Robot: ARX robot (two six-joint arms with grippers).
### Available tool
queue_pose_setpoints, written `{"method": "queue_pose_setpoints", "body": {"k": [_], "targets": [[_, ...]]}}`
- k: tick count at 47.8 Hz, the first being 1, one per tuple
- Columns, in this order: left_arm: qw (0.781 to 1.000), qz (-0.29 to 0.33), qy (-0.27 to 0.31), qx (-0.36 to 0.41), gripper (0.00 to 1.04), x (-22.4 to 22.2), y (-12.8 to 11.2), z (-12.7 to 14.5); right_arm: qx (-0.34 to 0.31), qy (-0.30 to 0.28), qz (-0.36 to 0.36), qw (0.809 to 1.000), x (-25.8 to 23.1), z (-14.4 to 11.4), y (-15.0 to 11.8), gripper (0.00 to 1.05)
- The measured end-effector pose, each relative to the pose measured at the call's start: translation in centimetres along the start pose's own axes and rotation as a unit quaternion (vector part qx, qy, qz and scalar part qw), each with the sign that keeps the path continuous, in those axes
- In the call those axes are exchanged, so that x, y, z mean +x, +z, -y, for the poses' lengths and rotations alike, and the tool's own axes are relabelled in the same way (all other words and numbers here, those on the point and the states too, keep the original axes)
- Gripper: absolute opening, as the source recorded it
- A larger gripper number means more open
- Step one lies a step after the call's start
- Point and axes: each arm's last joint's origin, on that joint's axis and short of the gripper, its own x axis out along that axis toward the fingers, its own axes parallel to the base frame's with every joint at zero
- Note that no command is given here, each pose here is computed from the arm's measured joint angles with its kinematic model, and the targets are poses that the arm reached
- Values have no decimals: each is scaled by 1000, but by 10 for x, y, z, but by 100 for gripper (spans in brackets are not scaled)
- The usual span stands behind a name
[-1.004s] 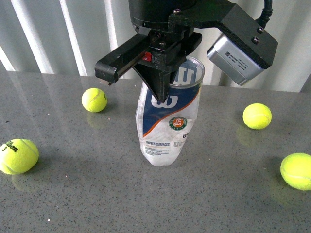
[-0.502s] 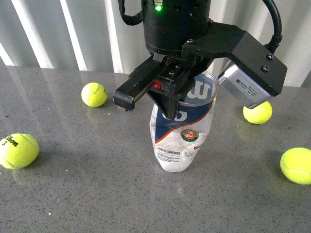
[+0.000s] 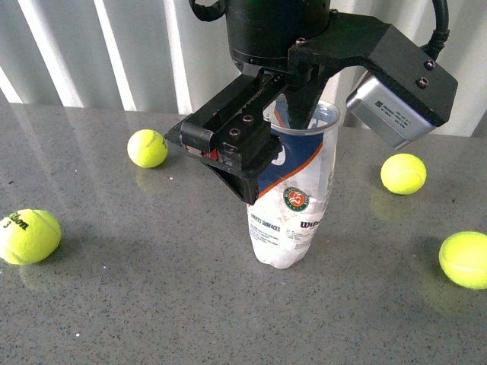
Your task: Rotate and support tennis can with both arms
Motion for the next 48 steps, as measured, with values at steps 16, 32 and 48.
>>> {"method": "queue_pose_setpoints", "body": {"k": [16,32,48], "targets": [[997,48,59,-27,98,-50,-8,2,0,0,0,1000,0,0,0,98],[909,199,322,-174,98,-171,-69,56,0,0,0,1000,0,0,0,98],[739,275,463,-404,98,-203,-117,156,0,0,0,1000,0,0,0,98]]}}
